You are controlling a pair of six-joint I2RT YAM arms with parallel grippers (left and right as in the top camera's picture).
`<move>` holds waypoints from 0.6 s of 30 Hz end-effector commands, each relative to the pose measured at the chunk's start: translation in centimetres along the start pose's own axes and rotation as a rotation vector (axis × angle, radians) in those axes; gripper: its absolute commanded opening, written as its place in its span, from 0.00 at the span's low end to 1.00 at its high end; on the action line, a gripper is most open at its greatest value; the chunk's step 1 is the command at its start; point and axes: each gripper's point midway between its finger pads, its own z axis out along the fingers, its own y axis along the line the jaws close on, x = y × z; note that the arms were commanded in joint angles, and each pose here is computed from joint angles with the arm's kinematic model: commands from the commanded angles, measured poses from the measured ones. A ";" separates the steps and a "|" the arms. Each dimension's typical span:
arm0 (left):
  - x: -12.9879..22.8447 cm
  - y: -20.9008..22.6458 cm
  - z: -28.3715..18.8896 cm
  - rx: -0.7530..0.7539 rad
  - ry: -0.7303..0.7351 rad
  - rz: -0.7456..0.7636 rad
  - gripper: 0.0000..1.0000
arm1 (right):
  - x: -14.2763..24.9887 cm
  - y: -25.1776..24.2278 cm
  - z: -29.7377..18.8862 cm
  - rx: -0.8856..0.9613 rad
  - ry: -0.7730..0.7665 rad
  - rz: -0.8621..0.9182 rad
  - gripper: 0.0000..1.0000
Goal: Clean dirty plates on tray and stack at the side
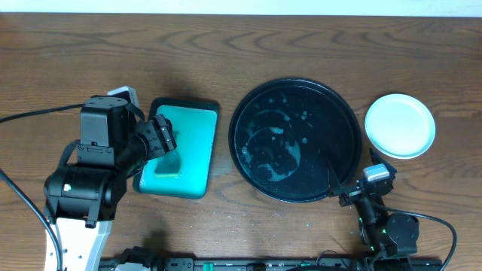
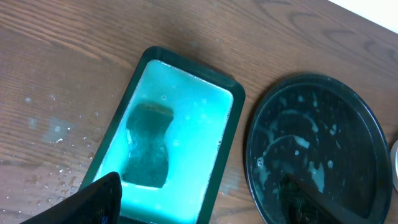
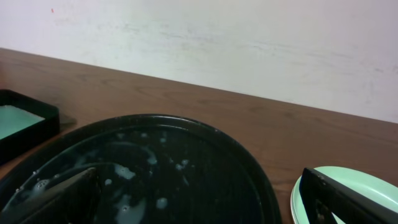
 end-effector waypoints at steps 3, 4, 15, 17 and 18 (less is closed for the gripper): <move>-0.4 -0.1 -0.3 -0.001 -0.012 0.010 0.80 | 0.1 0.0 0.0 0.005 0.000 -0.003 0.99; -0.2 0.0 -0.4 0.000 -0.013 0.011 0.80 | 0.1 0.0 0.0 0.005 0.000 -0.003 0.99; -3.2 0.8 -4.2 0.118 -0.655 0.153 0.80 | 0.1 0.0 0.0 0.005 0.000 -0.003 0.99; -2.6 1.7 -4.5 0.123 -0.732 0.141 0.80 | 0.1 0.0 0.0 0.005 0.000 -0.002 0.99; -2.3 2.2 -4.7 0.123 -0.767 0.136 0.80 | 0.1 0.0 0.0 0.005 0.000 -0.003 0.99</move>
